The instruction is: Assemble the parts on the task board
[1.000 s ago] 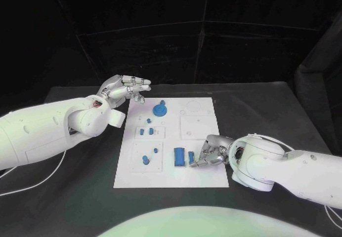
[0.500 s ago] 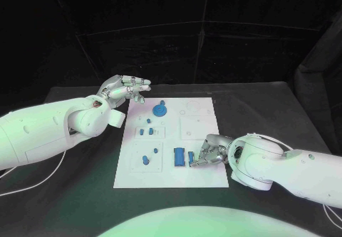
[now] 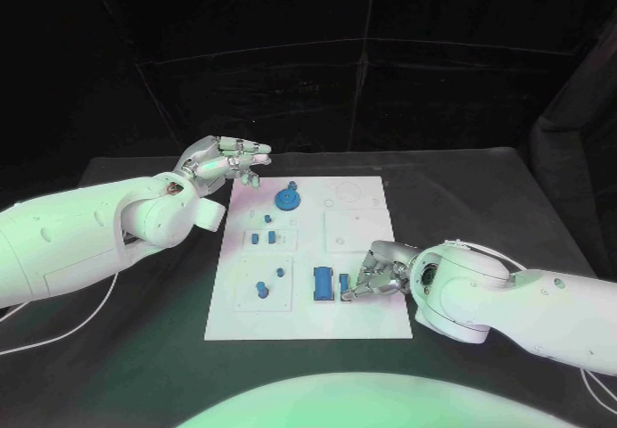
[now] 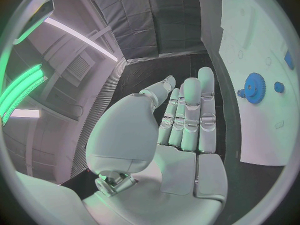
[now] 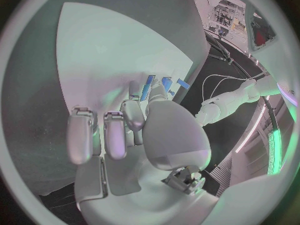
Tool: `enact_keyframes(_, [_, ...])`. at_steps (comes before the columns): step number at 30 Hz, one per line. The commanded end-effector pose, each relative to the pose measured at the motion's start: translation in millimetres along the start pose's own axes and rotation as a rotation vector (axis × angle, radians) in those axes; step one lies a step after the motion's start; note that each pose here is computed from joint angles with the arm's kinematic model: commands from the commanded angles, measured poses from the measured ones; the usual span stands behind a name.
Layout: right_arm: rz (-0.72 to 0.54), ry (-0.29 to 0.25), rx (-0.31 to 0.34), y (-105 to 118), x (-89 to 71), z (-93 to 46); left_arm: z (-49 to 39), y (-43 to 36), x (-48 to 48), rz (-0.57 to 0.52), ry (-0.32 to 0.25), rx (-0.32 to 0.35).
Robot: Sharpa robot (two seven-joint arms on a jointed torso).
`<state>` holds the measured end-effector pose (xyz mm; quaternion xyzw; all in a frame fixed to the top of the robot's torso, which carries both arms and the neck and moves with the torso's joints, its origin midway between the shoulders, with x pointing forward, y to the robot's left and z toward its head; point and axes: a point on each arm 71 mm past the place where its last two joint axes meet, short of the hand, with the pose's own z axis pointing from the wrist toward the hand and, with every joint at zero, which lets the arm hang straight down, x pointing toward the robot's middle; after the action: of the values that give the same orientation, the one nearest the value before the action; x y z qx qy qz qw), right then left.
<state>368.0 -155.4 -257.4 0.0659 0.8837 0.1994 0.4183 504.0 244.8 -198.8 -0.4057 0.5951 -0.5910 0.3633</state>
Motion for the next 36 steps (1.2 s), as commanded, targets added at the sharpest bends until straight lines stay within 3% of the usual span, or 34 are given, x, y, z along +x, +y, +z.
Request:
enact_keyframes(1, [0.024, 0.016, -0.070, 2.5, 0.4, -3.7, 0.1, -1.3, 0.8, -0.006, 0.009, 0.006])
enact_keyframes(8, [0.157, -0.027, -0.179, -4.1, -16.2, -8.8, 0.6, -1.4, 1.4, -0.006, 0.011, 0.009])
enact_keyframes(12, [0.318, -0.114, -0.282, -11.1, -46.0, -4.0, 2.4, -1.1, 1.6, -0.016, 0.006, 0.013])
enact_keyframes(17, [0.579, -0.215, -0.404, -24.0, -87.0, 9.9, 4.5, 3.2, -0.6, -0.052, -0.020, 0.013])
enact_keyframes(23, [0.809, -0.312, -0.507, -39.6, -120.9, 34.9, 11.9, 6.3, -7.1, -0.085, -0.071, 0.036])
enact_keyframes(35, [0.936, -0.470, -0.555, -52.5, -156.0, 71.9, 25.9, 13.5, -17.5, -0.090, -0.211, 0.066])
enact_keyframes(36, [0.852, -0.419, -0.485, -51.8, -149.0, 72.4, 25.5, 16.2, -11.2, -0.075, -0.136, 0.023])
